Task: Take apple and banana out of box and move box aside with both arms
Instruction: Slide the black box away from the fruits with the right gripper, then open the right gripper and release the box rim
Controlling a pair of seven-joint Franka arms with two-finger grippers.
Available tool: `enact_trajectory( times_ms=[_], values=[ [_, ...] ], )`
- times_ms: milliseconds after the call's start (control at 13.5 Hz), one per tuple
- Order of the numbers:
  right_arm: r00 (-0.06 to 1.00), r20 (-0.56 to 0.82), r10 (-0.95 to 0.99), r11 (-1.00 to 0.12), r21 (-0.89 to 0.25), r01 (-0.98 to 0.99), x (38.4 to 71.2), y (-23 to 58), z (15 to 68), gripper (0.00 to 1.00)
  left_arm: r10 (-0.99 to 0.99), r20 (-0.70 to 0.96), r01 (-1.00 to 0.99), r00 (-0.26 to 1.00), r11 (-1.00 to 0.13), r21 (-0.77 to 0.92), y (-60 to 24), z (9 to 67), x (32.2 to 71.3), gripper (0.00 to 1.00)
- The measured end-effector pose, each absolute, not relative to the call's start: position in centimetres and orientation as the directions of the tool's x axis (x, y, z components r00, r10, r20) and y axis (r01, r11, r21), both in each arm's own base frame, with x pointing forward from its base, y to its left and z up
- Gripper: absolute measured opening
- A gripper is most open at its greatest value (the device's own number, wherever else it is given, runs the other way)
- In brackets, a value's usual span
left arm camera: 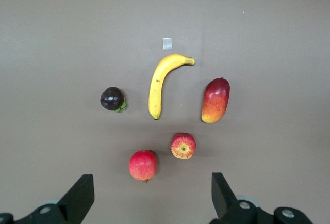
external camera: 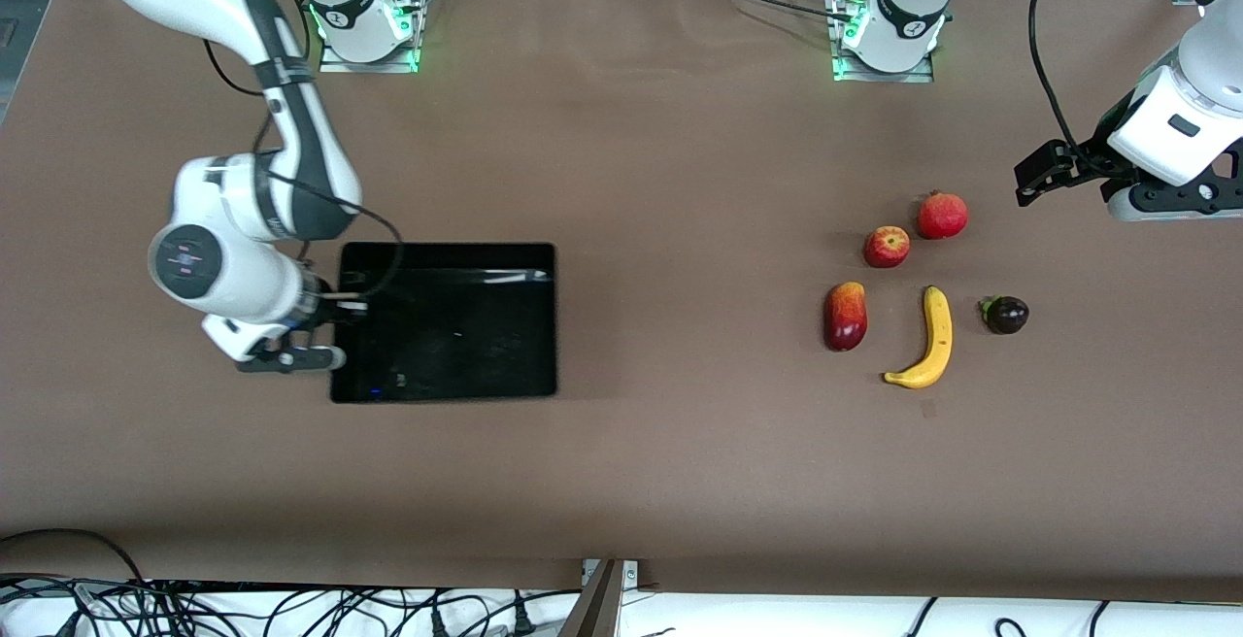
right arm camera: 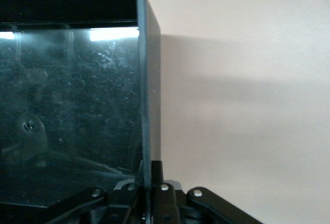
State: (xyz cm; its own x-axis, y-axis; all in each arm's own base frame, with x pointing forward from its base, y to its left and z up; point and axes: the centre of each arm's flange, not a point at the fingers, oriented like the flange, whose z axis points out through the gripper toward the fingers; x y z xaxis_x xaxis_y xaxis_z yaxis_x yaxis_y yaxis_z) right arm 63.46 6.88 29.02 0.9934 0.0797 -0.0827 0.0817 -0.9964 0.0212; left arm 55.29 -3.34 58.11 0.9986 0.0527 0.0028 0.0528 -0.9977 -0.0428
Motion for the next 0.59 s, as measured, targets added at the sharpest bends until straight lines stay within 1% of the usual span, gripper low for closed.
enact_trajectory(
  times_ms=[149, 297, 594],
  values=[
    [0.994, -0.078, 0.074, -0.997, -0.003, 0.074, 61.5, 0.8, 26.4, 0.04, 0.053, 0.003, 0.053, 0.999, -0.998, -0.042, -3.4, 58.1, 55.3, 1.00],
    [0.995, -0.094, 0.044, -0.998, -0.044, 0.040, 59.3, -3.7, 24.0, 0.04, 0.053, 0.003, 0.053, 0.999, -0.998, -0.042, -3.4, 58.1, 55.3, 1.00],
    [0.996, -0.083, 0.016, -0.998, -0.056, 0.011, 57.6, -5.8, 23.4, 0.04, 0.053, 0.004, 0.053, 0.999, -0.998, -0.042, -3.4, 58.2, 55.3, 1.00]
  ],
)
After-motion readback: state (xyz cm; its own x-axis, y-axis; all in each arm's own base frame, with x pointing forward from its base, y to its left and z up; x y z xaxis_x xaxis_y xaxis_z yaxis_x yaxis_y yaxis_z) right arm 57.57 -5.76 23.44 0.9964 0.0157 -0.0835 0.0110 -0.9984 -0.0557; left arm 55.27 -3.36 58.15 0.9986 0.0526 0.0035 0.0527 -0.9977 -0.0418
